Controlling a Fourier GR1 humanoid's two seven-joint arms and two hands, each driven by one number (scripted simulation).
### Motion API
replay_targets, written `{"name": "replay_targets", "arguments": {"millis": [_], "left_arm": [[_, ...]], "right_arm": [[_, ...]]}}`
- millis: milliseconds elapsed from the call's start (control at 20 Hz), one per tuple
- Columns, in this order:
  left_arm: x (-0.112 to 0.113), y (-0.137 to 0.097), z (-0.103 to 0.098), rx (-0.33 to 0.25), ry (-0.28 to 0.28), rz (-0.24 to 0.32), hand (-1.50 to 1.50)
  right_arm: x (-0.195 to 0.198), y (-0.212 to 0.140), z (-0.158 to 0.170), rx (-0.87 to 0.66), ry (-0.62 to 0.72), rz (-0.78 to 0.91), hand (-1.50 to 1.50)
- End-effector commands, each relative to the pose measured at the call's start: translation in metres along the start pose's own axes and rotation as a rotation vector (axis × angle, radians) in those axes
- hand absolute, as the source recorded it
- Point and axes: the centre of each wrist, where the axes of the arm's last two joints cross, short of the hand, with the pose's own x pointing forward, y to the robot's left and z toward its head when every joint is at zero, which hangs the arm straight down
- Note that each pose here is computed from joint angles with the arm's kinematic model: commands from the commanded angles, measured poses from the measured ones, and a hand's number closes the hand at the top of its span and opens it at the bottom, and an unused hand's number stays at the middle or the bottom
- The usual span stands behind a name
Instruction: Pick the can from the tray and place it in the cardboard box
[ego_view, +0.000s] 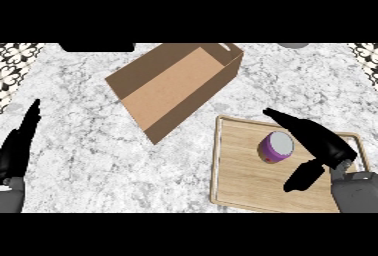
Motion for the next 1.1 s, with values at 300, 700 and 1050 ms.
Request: {"name": "replay_targets", "arguments": {"millis": [300,700,1050], "left_arm": [[0.002,0.016,-0.012,-0.015,0.011,0.004,0.00],[-0.005,0.013,0.001,0.000,-0.001,0.001,0.00],[0.000,0.004,-0.002,0.003,-0.002,-0.011,0.00]], "right_arm": [[0.015,0.022,-0.030,0.079,0.152,0.037,-1.50],[-0.018,0.023,-0.036,-0.118,0.115,0.155,1.50],[-0.005,0.026,-0.052,-0.265,0.129,0.233,1.50]]}}
